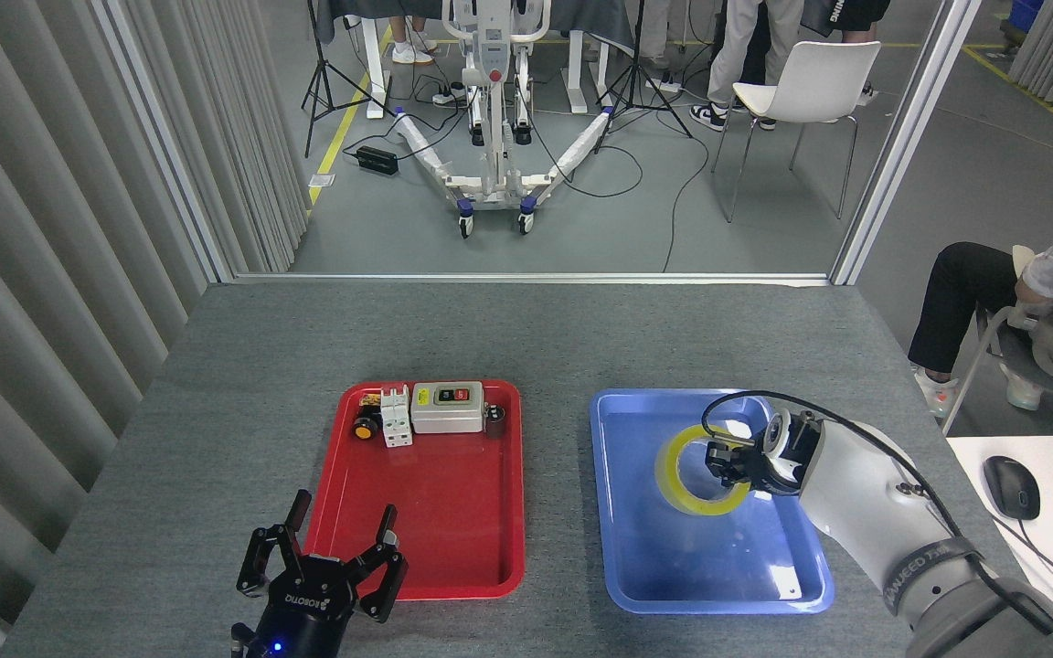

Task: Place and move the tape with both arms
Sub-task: 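Lower the tape roll into the blue tray and release it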

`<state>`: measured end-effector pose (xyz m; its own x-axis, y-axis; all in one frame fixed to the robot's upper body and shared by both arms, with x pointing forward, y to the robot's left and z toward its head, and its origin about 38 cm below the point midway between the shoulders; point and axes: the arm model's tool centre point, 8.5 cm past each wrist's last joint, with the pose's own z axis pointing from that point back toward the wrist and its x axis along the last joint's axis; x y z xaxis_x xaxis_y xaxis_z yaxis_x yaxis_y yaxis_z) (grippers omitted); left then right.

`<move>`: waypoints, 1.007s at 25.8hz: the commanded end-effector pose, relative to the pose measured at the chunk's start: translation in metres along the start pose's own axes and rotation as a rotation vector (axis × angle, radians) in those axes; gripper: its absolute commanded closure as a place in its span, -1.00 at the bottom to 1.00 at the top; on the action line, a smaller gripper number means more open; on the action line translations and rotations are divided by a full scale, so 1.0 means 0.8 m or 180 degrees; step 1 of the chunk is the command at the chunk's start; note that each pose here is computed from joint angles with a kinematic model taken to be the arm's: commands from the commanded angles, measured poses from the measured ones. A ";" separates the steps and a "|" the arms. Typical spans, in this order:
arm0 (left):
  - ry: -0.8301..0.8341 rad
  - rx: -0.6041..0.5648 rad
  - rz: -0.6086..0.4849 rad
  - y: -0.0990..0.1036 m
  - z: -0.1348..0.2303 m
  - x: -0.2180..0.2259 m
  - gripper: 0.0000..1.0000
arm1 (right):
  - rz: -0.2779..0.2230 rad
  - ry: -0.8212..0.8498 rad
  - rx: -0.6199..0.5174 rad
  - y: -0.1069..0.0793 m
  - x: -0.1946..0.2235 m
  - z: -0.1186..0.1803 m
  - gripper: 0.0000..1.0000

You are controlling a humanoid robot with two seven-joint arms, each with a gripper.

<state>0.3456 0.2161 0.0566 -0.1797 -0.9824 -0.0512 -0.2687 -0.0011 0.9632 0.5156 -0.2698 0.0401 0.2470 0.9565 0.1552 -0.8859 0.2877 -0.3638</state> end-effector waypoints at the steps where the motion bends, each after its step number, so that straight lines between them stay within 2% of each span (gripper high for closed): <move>1: -0.0072 0.0045 -0.0279 0.002 0.006 -0.014 -0.99 | -0.0003 0.0025 -0.0005 -0.001 0.000 -0.001 0.49; 6: -0.0212 0.0091 -0.0271 0.022 0.021 -0.040 -0.99 | 0.0002 0.0025 -0.0084 0.000 -0.002 -0.003 0.45; 11: -0.0160 -0.0336 -0.0054 0.004 0.026 -0.037 -0.99 | 0.0014 0.0018 -0.0070 0.003 -0.004 -0.005 0.31; 20: -0.0051 -0.0265 0.0086 0.004 0.024 -0.037 -0.99 | 0.0039 0.0022 -0.0097 0.007 -0.004 -0.009 0.04; 23: 0.0091 -0.0262 0.0151 0.001 0.025 -0.034 -0.99 | 0.0065 0.0011 -0.0027 0.025 -0.001 -0.020 0.01; 26: 0.0273 -0.0251 0.0216 -0.001 0.024 -0.026 -0.99 | 0.0144 -0.0031 -0.0050 0.029 0.007 -0.021 -0.10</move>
<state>0.3318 0.2452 0.0534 -0.1525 -0.9883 0.0060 -0.1822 0.0341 0.9827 0.5058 -0.2638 0.0207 0.2248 0.9638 0.1435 -0.8858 0.2635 -0.3820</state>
